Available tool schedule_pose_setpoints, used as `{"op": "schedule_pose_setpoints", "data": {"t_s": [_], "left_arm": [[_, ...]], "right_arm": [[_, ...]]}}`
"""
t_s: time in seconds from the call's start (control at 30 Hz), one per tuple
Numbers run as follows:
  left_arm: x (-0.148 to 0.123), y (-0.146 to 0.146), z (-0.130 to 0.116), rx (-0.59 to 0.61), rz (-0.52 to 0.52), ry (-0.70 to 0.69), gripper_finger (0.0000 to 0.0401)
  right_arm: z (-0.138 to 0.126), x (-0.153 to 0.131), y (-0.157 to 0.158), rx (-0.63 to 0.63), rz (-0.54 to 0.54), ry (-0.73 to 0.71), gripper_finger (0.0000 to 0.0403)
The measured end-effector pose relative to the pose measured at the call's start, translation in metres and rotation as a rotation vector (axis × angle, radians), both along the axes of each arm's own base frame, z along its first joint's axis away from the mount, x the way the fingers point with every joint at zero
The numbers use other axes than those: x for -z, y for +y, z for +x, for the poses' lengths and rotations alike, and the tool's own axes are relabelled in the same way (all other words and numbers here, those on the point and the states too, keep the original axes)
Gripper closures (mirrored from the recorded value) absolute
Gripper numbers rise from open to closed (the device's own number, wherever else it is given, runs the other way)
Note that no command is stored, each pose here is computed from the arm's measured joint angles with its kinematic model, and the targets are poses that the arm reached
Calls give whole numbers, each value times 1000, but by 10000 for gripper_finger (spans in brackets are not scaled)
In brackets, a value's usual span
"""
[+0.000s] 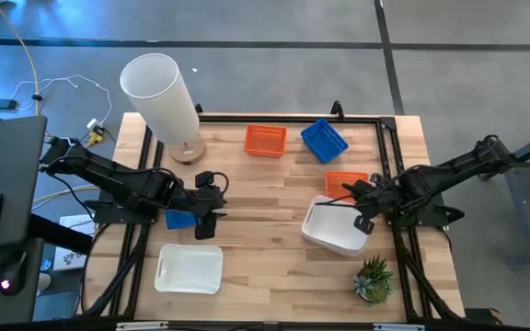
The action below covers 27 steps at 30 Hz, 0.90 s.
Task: Stack baskets by color
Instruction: Stack the middle white bin on top of the other right white bin
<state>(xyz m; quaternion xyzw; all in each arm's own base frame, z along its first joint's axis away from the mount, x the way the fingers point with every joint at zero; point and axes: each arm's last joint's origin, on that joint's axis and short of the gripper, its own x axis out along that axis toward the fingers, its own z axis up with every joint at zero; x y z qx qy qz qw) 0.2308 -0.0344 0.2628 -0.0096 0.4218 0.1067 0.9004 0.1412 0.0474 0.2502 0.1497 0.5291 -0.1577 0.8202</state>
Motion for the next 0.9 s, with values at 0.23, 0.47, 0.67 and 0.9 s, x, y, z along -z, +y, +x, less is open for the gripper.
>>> {"op": "schedule_pose_setpoints", "data": {"t_s": [0.23,0.47,0.67,0.9], "left_arm": [[0,0,0,0,0,-1,243],[0,0,0,0,0,-1,243],[0,0,0,0,0,-2,243],[0,0,0,0,0,-1,243]], "right_arm": [[-8,-9,-1,-6,-30,-102,403],[-18,-18,2,29,-56,-218,403],[-17,-16,10,38,-100,-243,403],[-15,-4,25,33,-163,-254,403]]}}
